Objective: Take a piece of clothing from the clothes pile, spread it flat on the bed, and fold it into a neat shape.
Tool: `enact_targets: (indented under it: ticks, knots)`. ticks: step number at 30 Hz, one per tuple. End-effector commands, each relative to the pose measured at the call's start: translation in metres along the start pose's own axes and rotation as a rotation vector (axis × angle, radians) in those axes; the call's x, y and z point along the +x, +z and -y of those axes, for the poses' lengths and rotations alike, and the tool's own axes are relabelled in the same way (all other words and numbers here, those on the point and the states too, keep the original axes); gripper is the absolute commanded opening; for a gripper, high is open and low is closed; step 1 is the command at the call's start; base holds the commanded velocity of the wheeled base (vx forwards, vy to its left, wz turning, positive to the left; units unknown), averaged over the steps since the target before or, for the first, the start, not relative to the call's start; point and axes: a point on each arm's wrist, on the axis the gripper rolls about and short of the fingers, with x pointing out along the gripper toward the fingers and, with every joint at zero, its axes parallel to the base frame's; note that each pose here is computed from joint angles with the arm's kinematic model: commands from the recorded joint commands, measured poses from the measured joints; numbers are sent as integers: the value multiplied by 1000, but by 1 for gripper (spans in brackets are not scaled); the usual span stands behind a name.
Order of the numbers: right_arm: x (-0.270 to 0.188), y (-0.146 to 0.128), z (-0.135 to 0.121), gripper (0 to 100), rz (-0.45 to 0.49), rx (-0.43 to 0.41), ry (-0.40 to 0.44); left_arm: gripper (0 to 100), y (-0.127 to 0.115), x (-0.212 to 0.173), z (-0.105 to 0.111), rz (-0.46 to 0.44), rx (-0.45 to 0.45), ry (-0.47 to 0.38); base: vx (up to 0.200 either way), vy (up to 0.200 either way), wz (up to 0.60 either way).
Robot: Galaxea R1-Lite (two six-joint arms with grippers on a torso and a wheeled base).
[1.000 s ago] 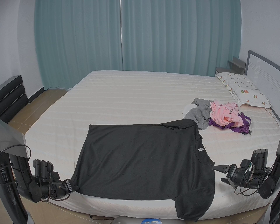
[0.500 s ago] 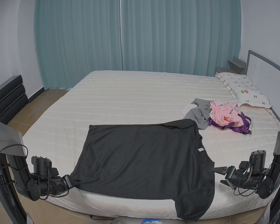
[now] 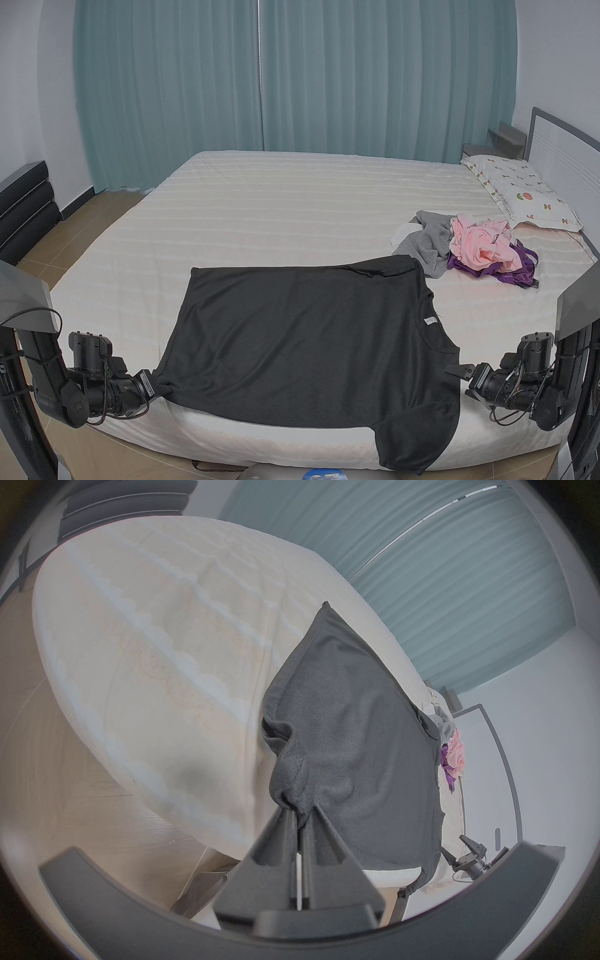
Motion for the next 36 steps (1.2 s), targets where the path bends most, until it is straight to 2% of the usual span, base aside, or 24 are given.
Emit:
enact_targets:
  ticks: [1,5,6,15,23,26,36]
  knots:
    - [20,-7,15,100,-22,7,-68,0,-1,0,-1,-6,-10,0,0,0,0]
    - [25,-4,13,100,-10,5,-55,0,-2,0,-1,-9,-11,3,0,0,0]
    - [26,-3,13,0,-6,3,-51,0,-2,0,-1,-9,-11,3,0,0,0]
    - [27,2,9,0,21,0,-31,0,-4,-1,-2,-15,-14,7,0,0,0]
    - [18,16,-4,0,100,-18,19,0,-3,-1,-2,-13,-14,6,0,0,0]
    - [24,23,-8,0,131,-31,45,0,-4,-1,-2,-15,-14,7,0,0,0]
    - [47,31,-7,0,149,-41,65,0,-4,-1,-2,-15,-14,7,0,0,0]
